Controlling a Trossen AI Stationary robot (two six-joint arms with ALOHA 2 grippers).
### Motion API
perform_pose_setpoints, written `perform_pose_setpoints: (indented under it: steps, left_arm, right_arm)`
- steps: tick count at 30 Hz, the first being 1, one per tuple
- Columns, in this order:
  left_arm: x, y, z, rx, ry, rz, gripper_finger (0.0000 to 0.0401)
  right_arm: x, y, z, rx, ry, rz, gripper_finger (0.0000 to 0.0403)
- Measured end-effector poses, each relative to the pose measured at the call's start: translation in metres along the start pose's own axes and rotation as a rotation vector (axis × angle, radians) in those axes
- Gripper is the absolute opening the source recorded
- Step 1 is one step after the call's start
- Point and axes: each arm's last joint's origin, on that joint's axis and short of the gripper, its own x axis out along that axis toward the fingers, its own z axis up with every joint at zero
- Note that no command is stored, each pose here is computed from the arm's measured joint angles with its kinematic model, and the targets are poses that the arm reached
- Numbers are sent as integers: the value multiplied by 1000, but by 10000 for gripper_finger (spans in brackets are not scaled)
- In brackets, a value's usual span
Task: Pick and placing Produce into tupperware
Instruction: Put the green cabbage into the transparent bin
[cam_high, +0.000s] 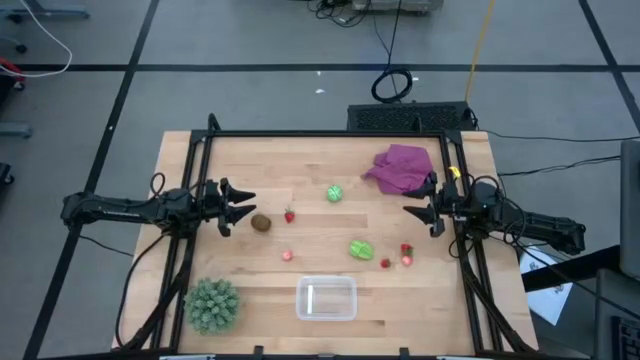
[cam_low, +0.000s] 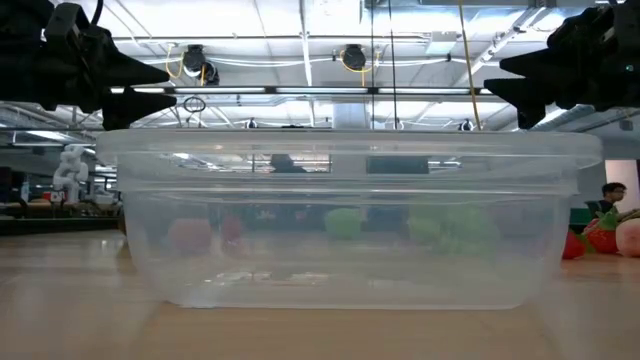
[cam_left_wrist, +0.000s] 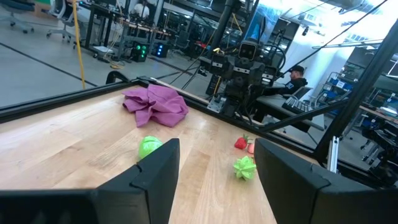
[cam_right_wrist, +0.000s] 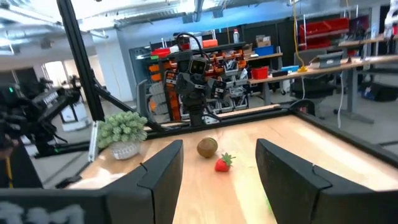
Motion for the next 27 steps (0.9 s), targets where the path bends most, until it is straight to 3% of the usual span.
perform_pose_setpoints:
  steps: [8,19,24,27]
  left_arm:
    - [0,0,0,-29,0,0,212]
    - [0,0,0,-25,0,0,212]
    - [0,-3,9,-9,-17,-7,212]
    - [0,-9,25,36,-49,-17,212]
  right_arm:
    - [0,1,4,36,-37,9,194]
    - [-5,8,32,-35,-324,71,194]
    - [9,3,24,-112,-181,28,194]
    - [23,6,49,-182,-162,18,194]
